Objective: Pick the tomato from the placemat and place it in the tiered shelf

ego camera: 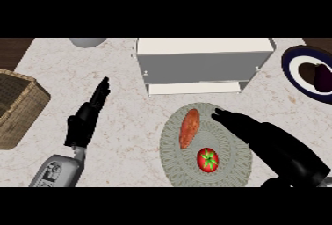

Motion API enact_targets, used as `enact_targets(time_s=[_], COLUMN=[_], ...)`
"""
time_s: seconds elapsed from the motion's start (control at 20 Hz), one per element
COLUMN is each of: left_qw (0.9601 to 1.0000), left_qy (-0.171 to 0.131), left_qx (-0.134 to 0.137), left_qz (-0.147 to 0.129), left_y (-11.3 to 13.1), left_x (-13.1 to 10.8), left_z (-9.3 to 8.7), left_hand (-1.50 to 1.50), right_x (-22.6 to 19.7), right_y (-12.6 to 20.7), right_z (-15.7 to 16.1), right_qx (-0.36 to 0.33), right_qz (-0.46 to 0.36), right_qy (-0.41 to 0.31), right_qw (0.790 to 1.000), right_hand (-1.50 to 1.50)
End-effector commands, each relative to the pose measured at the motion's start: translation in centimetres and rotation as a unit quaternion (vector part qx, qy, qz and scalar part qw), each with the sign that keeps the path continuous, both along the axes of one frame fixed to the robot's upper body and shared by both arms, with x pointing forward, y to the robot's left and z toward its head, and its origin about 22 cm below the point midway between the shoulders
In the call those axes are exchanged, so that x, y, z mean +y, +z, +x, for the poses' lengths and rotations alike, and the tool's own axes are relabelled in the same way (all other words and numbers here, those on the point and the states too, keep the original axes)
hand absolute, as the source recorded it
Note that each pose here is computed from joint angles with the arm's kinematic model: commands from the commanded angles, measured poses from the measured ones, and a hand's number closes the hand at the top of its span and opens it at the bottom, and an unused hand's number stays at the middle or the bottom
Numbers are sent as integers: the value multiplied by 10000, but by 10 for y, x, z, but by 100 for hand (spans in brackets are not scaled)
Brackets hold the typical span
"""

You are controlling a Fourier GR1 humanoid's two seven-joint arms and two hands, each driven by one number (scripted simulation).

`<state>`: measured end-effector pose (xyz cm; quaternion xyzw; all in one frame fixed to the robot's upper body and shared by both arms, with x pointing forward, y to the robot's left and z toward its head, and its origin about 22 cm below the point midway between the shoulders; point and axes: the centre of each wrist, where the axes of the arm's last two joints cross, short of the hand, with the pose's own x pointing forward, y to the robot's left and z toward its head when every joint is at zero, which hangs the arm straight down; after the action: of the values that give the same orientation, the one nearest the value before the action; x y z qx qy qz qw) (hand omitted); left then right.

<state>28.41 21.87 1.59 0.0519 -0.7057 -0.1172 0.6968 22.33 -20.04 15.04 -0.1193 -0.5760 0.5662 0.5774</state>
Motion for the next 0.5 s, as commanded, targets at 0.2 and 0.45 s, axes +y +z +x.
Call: enact_targets(time_s=[0.2,0.45], left_qw=[9998,9999], left_qy=[-46,-22], left_qx=[-125,97], left_qz=[-116,-53], left_y=[4,-16], left_x=[-13,3], left_z=[-8,-1], left_hand=[0,0], right_x=[22,4], right_y=[-6,-21], right_z=[-13,-19], right_qx=[-217,-49], right_qz=[-105,-69], right_qy=[-253,-214], right_qw=[9994,9997], right_hand=[-150,-150])
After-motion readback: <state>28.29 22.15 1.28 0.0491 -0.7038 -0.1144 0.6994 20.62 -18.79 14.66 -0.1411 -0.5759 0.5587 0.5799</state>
